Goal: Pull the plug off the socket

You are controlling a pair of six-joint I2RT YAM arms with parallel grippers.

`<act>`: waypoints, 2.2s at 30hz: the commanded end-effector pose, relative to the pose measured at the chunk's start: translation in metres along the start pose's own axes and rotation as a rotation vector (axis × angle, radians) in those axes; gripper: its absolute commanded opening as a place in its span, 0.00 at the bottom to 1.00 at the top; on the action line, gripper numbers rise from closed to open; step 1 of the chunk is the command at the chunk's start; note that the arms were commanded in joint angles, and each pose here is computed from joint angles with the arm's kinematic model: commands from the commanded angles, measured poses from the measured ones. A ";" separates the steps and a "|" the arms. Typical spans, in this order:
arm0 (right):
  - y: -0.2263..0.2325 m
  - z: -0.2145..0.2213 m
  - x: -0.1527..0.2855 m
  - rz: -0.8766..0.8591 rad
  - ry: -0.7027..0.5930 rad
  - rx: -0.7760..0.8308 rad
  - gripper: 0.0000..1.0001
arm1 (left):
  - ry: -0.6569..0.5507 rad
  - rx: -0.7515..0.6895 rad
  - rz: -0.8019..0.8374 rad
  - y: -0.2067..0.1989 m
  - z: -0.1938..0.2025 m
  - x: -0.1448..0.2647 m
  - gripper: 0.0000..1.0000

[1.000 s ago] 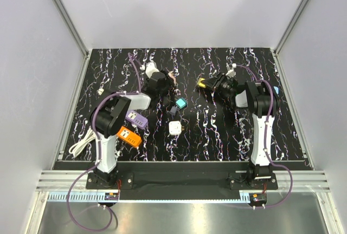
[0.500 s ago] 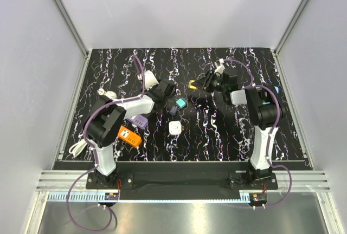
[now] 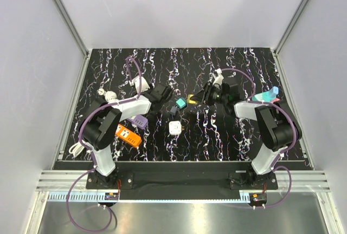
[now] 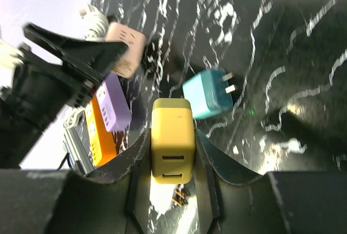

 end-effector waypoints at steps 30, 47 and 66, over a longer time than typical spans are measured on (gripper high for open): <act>-0.020 0.060 -0.011 0.125 0.140 -0.052 0.36 | -0.108 0.059 0.090 0.006 -0.060 0.042 0.99; -0.020 0.053 0.003 0.267 0.126 0.000 0.81 | -0.169 -0.033 0.576 -0.014 -0.050 0.094 0.99; -0.012 0.046 0.104 0.573 -0.067 -0.010 1.00 | 0.025 0.050 1.080 0.049 0.024 0.198 0.99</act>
Point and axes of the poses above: each gripper's point midway between its finger pads, its own x axis back along the fingers, its own y axis along the line the jaws close on, z = x × y, the point moved 2 cm from there along x, back along the fingers, and after that the axes turned 12 degrees about -x, right-handed, at the moved point
